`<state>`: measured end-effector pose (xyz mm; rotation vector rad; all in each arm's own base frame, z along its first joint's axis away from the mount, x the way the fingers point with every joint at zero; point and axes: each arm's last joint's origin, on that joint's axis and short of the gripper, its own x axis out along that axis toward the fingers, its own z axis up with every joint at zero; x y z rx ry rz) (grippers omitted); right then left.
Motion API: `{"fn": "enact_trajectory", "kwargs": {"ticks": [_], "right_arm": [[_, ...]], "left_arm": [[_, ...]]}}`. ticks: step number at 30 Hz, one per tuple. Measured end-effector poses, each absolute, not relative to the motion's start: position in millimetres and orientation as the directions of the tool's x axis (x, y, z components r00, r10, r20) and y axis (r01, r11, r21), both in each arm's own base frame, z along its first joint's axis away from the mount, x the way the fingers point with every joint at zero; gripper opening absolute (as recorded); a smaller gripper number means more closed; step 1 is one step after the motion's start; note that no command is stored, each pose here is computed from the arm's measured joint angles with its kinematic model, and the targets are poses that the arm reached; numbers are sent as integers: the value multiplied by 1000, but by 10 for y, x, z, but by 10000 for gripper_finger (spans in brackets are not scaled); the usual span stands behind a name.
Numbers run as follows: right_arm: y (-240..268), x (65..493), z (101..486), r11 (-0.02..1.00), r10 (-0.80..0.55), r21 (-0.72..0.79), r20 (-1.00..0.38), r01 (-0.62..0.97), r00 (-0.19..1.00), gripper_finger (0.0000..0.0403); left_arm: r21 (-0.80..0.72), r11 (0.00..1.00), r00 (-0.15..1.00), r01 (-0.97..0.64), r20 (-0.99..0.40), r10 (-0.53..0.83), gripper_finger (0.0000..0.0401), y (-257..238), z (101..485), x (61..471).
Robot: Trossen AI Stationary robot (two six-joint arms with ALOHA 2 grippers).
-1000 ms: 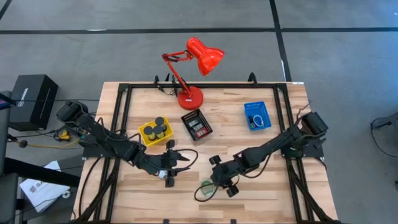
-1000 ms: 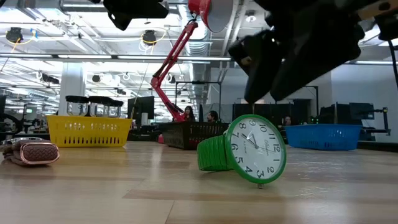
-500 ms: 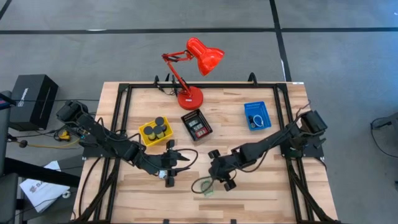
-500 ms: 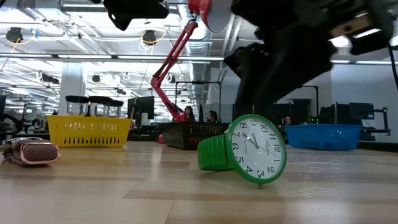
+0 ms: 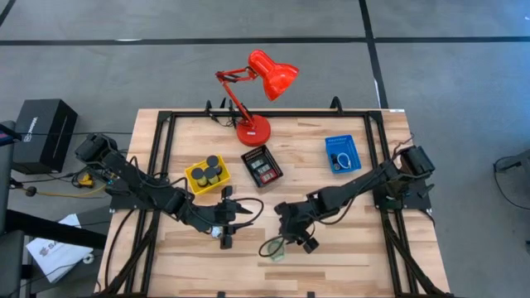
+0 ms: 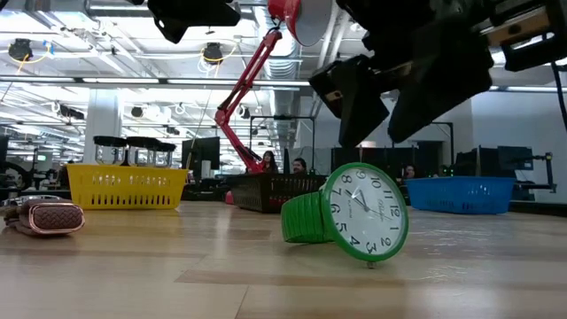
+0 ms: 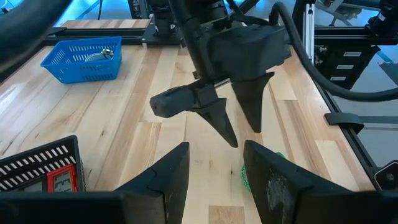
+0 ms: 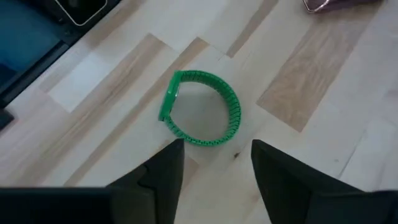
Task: Pick & Place Office items
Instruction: Put the green wrist watch into the blue bin
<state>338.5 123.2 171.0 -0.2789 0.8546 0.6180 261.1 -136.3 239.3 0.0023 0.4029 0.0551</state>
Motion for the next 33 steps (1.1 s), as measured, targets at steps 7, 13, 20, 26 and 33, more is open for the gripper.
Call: {"fn": "enact_trajectory", "kwargs": {"ticks": [7, 13, 20, 26, 33], "right_arm": [[1316, 3368, 1722, 718, 426, -49, -758, -694, 493, 224], [1440, 3320, 1722, 663, 457, -65, -754, -745, 472, 227], [1506, 3296, 1726, 654, 466, -64, -751, -753, 468, 221], [1515, 3356, 1533, 670, 455, -42, -766, -741, 455, 221], [1698, 3483, 1308, 623, 467, -67, -767, -779, 439, 221]], "left_arm": [[14, 999, 918, -53, -392, 54, 147, -1363, 2393, 2611], [15, 999, 918, -53, -392, 54, 147, -1363, 2393, 2611], [14, 999, 918, -53, -392, 54, 147, -1363, 2393, 2611], [14, 998, 919, -53, -392, 54, 148, -1363, 2393, 2611], [13, 998, 918, -54, -393, 55, 149, -1363, 2391, 2611]]}}
